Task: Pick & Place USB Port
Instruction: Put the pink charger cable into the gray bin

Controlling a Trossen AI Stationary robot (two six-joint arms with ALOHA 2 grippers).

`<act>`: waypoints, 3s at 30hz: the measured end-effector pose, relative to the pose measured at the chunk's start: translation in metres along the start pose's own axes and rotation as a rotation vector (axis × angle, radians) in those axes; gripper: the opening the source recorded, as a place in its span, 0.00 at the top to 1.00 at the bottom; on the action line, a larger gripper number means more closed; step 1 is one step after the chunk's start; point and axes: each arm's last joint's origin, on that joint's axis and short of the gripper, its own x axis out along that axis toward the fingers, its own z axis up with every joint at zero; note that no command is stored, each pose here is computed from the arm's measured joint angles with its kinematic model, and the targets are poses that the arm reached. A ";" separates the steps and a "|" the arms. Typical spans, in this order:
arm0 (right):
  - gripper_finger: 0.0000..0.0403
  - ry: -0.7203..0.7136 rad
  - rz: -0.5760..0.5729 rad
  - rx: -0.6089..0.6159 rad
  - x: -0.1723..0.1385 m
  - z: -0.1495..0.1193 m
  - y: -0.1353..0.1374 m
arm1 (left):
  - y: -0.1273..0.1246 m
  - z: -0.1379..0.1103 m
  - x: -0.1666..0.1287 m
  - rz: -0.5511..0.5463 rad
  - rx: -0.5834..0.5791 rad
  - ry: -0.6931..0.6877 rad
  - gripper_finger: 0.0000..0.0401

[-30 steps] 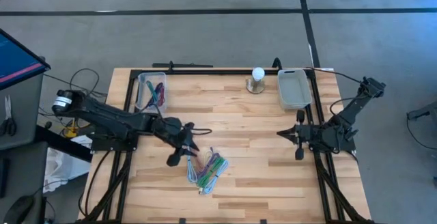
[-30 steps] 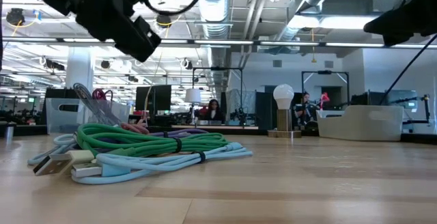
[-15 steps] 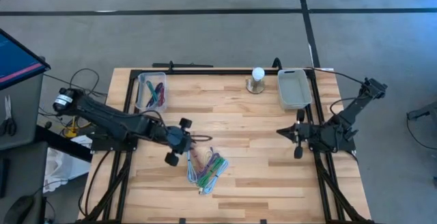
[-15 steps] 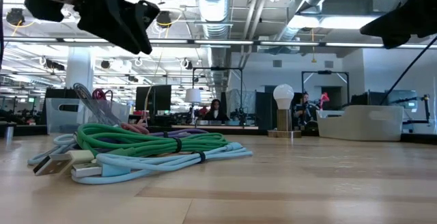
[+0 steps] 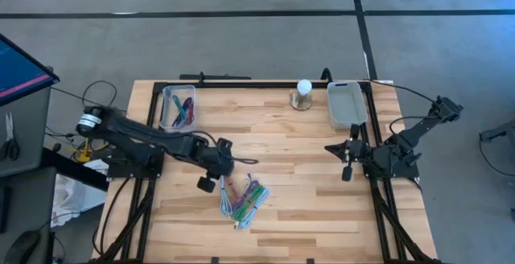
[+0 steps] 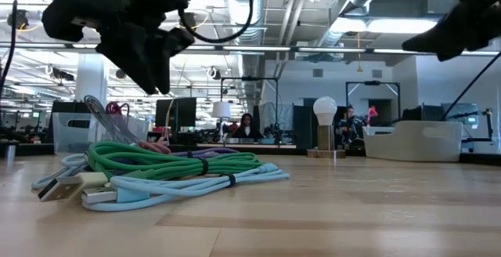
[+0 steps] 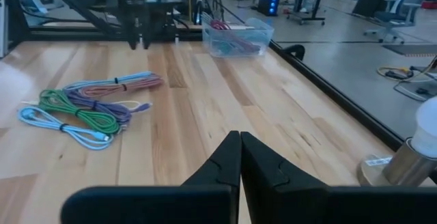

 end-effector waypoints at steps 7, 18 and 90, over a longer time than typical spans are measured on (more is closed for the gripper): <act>1.00 0.012 -0.002 0.016 0.000 -0.002 0.000 | 0.000 0.006 0.001 -0.046 0.016 -0.042 0.74; 1.00 0.019 -0.003 0.010 0.000 -0.003 0.000 | -0.013 0.014 0.011 -0.034 0.085 -0.046 0.64; 0.96 -0.068 -0.143 0.138 0.010 0.011 -0.009 | 0.078 0.049 -0.067 0.326 -0.150 -0.934 0.96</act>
